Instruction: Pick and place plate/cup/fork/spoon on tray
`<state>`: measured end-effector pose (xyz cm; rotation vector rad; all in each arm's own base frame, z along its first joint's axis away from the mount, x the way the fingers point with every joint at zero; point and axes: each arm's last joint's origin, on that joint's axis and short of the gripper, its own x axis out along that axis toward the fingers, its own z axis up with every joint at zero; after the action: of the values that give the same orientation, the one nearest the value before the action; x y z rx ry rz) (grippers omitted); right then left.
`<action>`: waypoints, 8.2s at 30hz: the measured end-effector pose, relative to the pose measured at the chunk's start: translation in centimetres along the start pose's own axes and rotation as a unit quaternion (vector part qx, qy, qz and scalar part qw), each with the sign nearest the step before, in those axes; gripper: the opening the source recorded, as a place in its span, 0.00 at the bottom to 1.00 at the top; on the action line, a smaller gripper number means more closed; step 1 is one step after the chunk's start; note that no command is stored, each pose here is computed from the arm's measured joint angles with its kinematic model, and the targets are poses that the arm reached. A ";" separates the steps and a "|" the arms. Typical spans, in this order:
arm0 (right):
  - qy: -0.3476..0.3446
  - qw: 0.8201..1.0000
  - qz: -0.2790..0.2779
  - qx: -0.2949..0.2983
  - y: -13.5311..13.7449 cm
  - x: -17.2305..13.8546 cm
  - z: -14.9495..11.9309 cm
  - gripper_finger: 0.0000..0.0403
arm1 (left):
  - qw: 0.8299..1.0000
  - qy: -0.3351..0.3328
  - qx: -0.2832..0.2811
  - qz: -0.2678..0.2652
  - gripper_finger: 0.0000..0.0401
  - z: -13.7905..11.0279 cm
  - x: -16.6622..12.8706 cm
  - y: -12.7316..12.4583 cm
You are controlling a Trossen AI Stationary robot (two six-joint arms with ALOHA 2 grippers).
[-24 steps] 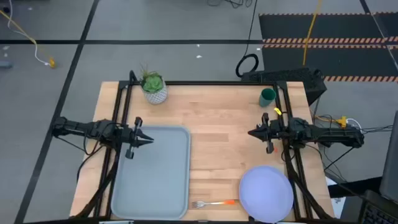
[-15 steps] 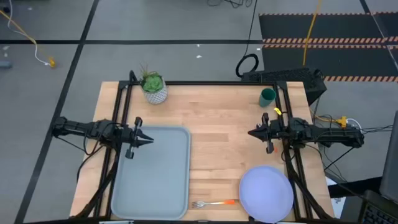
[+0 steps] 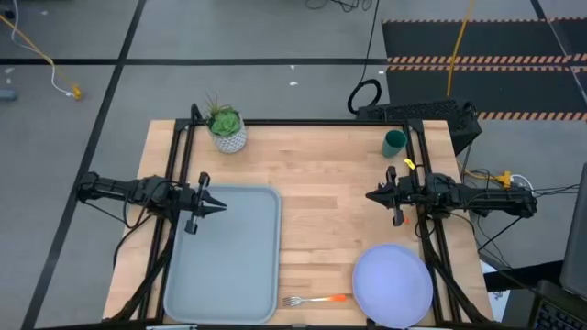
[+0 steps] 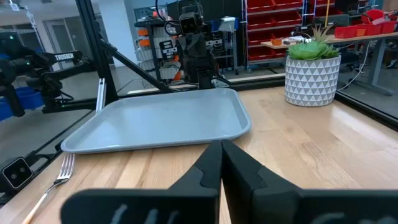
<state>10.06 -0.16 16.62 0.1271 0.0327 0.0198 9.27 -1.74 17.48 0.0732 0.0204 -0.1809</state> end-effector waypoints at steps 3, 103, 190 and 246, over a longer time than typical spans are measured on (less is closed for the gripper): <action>0.000 1.000 0.000 0.000 0.0 0.0 0.0 0.00 | 1.000 0.001 0.000 0.000 0.10 0.0 0.0 0.0; 0.000 1.000 0.000 0.000 0.0 0.0 0.0 0.00 | 1.000 0.000 0.000 0.000 0.10 0.0 0.0 0.0; 0.000 1.000 0.000 0.000 0.0 0.0 0.0 0.00 | 1.000 0.000 0.000 0.000 0.10 0.0 0.0 0.0; -0.032 0.999 -0.018 -0.032 0.0 0.0 0.6 0.07 | 0.983 -0.134 -0.009 0.129 0.10 2.7 -0.5 0.9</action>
<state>10.06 -0.28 17.21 0.0635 -0.0299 -0.0199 8.99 -1.00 20.24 0.0330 -0.2551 0.0693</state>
